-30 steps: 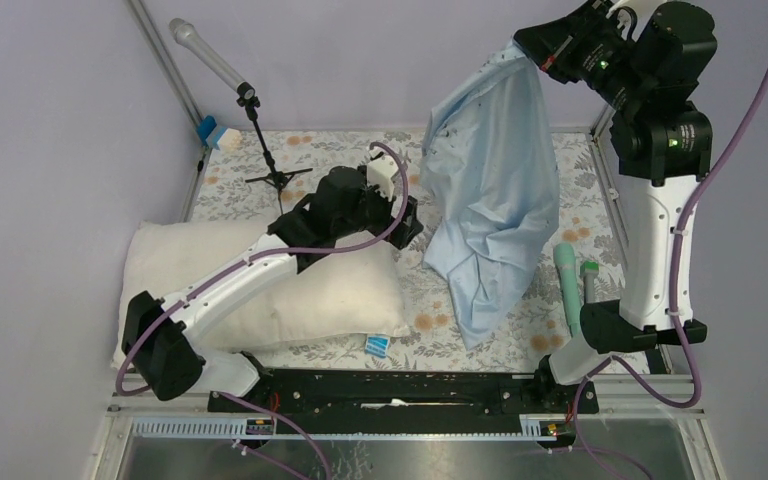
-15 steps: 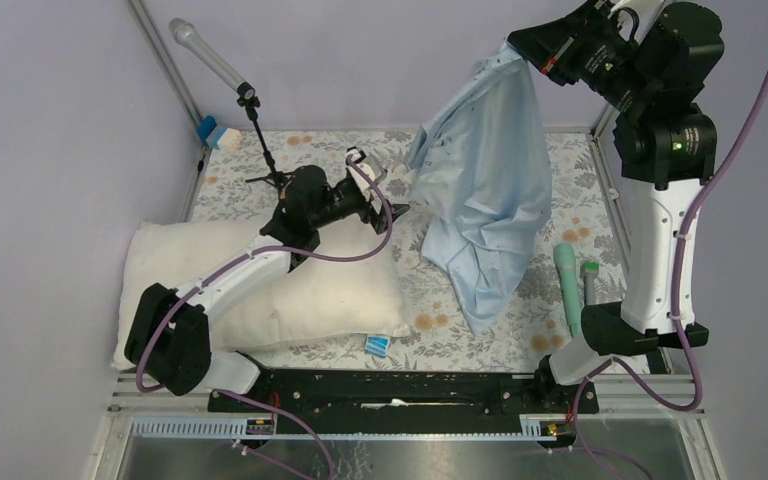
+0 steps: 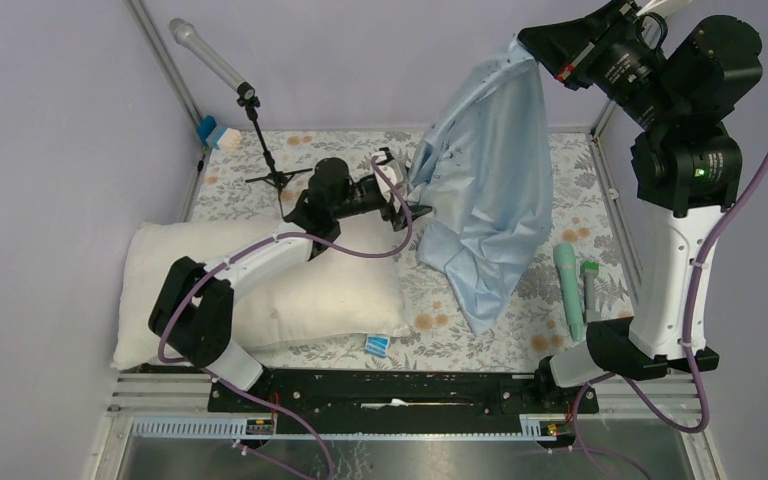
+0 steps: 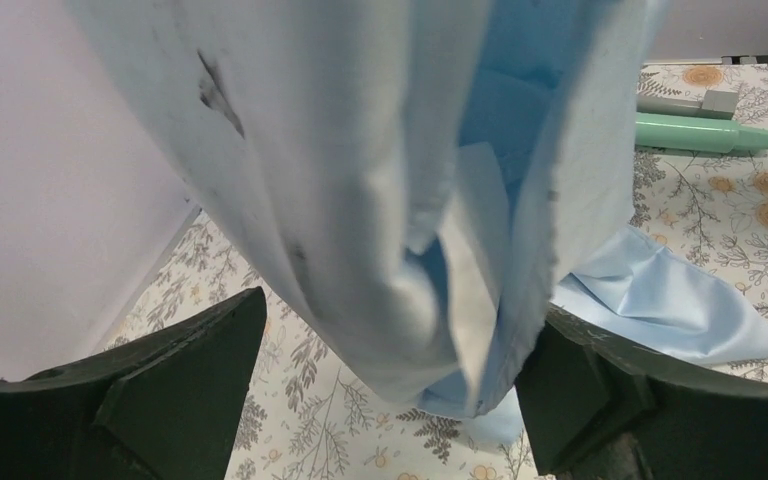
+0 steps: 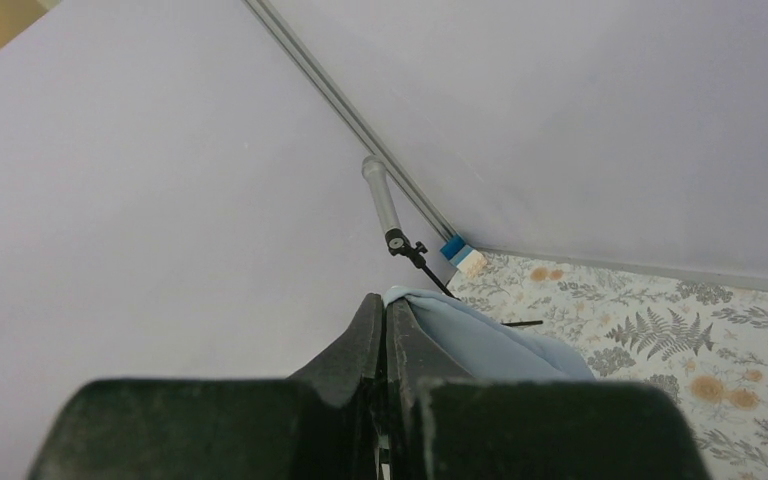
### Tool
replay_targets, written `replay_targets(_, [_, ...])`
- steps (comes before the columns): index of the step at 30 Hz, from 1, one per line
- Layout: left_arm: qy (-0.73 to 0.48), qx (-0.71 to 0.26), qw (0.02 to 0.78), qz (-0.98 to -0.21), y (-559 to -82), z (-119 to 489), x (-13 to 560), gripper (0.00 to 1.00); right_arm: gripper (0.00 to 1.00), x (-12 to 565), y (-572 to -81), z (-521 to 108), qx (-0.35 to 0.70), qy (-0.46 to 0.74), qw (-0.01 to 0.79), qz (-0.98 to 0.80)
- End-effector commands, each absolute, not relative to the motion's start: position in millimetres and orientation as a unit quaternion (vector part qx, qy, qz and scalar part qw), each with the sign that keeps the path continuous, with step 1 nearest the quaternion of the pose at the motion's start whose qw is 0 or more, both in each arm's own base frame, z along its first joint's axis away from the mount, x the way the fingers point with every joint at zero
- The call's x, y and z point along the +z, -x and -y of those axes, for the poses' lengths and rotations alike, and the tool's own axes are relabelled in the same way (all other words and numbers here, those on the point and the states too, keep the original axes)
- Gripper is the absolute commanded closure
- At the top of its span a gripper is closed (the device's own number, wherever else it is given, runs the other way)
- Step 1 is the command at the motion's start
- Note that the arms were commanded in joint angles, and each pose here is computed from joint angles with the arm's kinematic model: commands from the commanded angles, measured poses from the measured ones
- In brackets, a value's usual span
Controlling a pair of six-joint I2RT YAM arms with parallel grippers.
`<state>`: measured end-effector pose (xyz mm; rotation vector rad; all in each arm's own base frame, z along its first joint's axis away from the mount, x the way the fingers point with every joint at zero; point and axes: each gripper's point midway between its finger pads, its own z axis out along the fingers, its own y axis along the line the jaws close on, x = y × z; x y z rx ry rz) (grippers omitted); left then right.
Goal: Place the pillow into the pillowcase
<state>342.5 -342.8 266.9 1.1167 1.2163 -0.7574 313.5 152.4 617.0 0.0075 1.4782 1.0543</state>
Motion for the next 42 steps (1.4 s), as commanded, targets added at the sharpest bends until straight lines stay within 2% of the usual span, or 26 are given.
replay_targets(1, [-0.530, -0.367, 0.627, -0.438, -318.7, 370.8, 316.9, 0.30, 1.00, 628.2, -312.3, -150.2, 0.453, 0.004, 0.639, -0.622])
replay_targets(4, [-0.553, -0.405, 0.576, -0.446, -288.4, 380.8, 314.9, 0.70, 1.00, 618.7, -335.0, -140.3, 0.423, -0.026, 0.649, -0.632])
replay_targets(6, [-0.560, -0.402, 0.572, -0.445, -271.9, 382.6, 319.3, 0.92, 1.00, 612.7, -352.8, -134.8, 0.406, -0.044, 0.654, -0.637])
replay_targets(7, [-0.555, -0.401, 0.576, -0.447, -265.1, 381.5, 324.5, 1.00, 1.00, 609.9, -361.7, -132.2, 0.397, -0.053, 0.657, -0.638])
replay_targets(10, [-0.526, -0.412, 0.588, -0.456, -250.1, 371.5, 359.5, 1.00, 1.00, 609.4, -387.6, -119.1, 0.369, -0.085, 0.674, -0.634])
replay_targets(15, [-0.459, -0.426, 0.621, -0.471, -241.3, 351.3, 464.8, 1.00, 1.00, 624.6, -418.3, -86.5, 0.315, -0.141, 0.721, -0.601])
replay_targets(22, [-0.367, -0.532, 0.648, -0.403, -228.7, 354.8, 589.6, 1.00, 1.00, 659.4, -457.1, -55.7, 0.299, -0.200, 0.787, -0.501])
replay_targets(26, [-0.347, -0.589, 0.621, -0.384, -245.3, 393.3, 618.1, 1.00, 1.00, 676.2, -478.6, -40.8, 0.301, -0.226, 0.821, -0.430])
replay_targets(35, [-0.317, -0.650, 0.620, -0.305, -238.6, 460.0, 636.1, 1.00, 1.00, 727.0, -464.9, 18.3, 0.331, -0.266, 0.867, -0.260])
replay_targets(38, [-0.297, -0.662, 0.625, -0.288, -234.7, 463.6, 645.8, 1.00, 1.00, 738.1, -454.1, 38.2, 0.337, -0.260, 0.876, -0.227])
replay_targets(42, [-0.252, -0.665, 0.642, -0.286, -231.3, 442.3, 675.8, 1.00, 1.00, 745.9, -450.9, 26.3, 0.375, -0.229, 0.872, -0.216])
